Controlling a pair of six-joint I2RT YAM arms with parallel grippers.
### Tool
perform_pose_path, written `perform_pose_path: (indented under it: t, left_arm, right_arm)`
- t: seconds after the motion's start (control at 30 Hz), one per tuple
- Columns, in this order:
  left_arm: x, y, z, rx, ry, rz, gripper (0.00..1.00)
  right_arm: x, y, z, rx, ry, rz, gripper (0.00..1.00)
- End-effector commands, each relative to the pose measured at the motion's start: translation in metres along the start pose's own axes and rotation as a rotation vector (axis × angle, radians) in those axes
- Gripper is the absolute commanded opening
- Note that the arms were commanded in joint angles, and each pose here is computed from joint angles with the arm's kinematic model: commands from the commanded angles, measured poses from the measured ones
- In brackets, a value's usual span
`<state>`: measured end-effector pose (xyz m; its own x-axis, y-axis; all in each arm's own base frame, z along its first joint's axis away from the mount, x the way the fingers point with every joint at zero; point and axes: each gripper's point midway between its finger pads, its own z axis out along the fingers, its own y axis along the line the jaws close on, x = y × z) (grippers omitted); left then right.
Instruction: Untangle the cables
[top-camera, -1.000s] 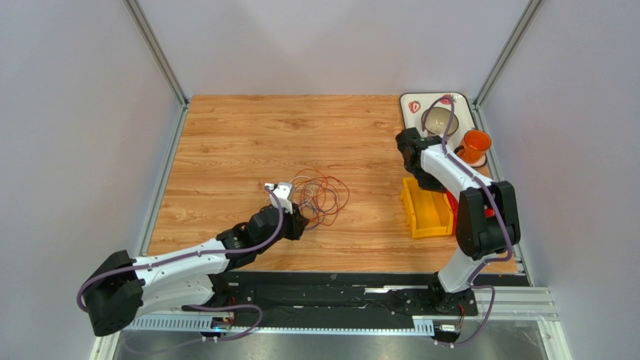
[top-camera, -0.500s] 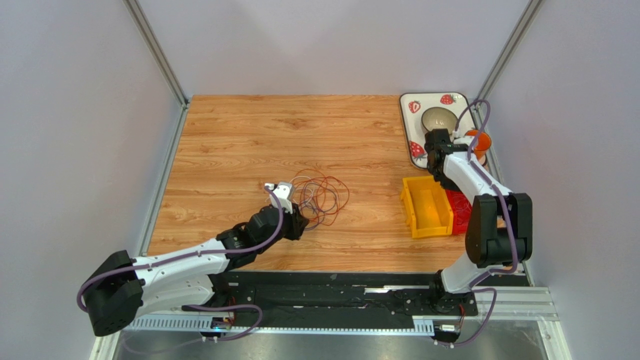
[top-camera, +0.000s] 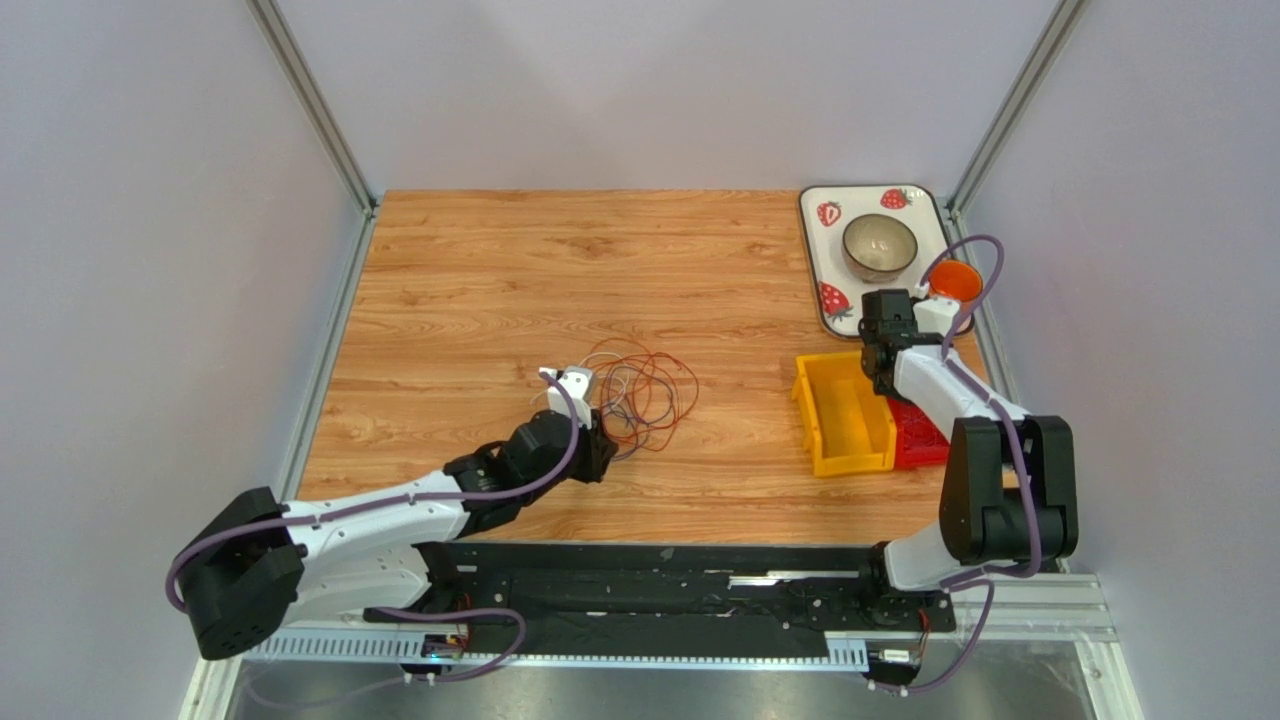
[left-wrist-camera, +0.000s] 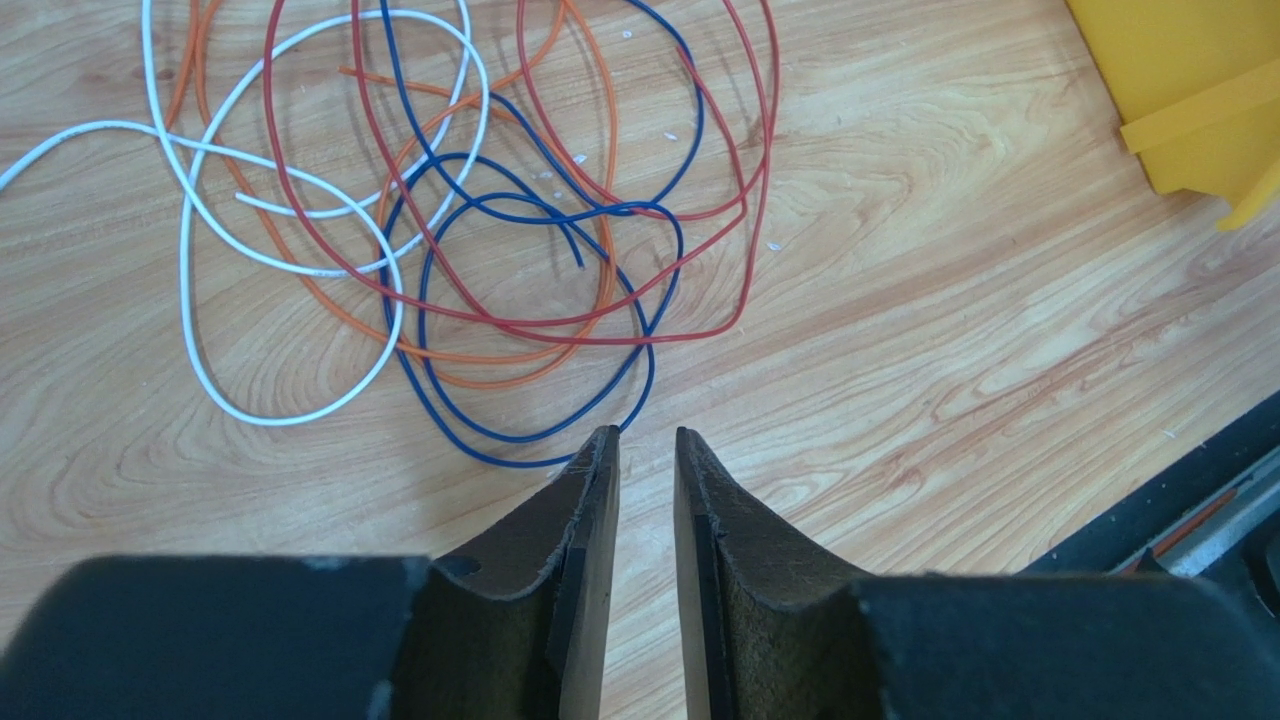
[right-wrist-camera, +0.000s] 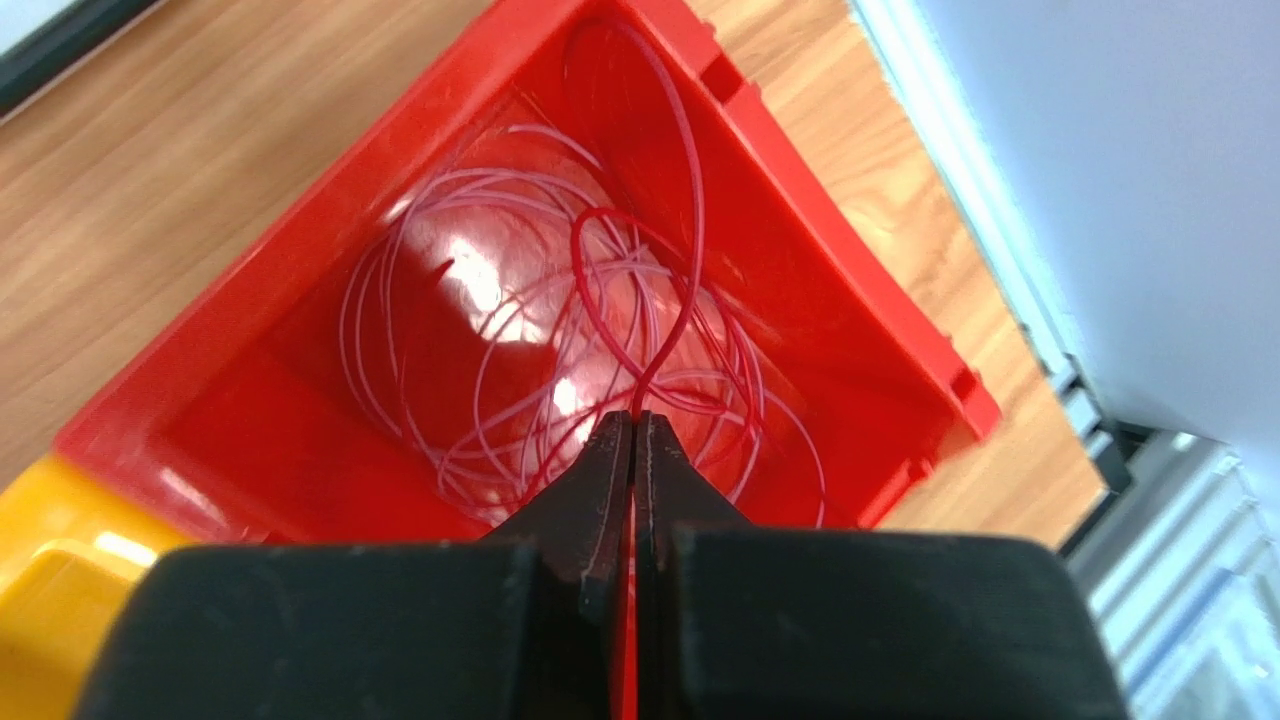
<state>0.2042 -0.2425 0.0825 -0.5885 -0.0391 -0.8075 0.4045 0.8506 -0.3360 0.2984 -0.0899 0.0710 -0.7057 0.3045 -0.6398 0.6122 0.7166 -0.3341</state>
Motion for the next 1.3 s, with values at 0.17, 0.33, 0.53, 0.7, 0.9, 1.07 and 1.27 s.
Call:
perform_pose_path:
  t: [0.17, 0.33, 0.53, 0.7, 0.9, 1.07, 1.27]
  left_arm:
    - [-0.017, -0.013, 0.007, 0.009, -0.005, -0.005, 0.27]
    - [-0.017, -0.013, 0.007, 0.008, -0.007, -0.004, 0.27]
    - [-0.018, -0.011, 0.002, 0.016, -0.029, -0.015, 0.28]
    - [-0.018, -0.010, 0.001, 0.019, -0.036, -0.020, 0.27]
    - [-0.021, -0.010, -0.003, 0.032, -0.066, -0.031, 0.28]
    - [-0.021, -0.008, -0.006, 0.038, -0.081, -0.034, 0.29]
    - [-0.031, 0.008, -0.006, -0.062, -0.132, -0.075, 0.31]
  right_arm:
    - [-0.030, 0.018, -0.011, -0.114, -0.016, 0.083, 0.00]
    - [-0.050, 0.023, -0.034, -0.200, -0.037, 0.131, 0.00]
    - [-0.030, 0.023, -0.026, -0.178, 0.028, 0.096, 0.22]
    - [-0.052, 0.011, -0.054, -0.223, -0.032, 0.112, 0.29]
    - [-0.098, -0.004, -0.109, -0.305, -0.138, 0.119, 0.42]
    - [-0.096, -0.002, -0.134, -0.345, -0.124, 0.028, 0.57]
    - [-0.065, 0.083, -0.201, -0.792, -0.135, -0.053, 0.57]
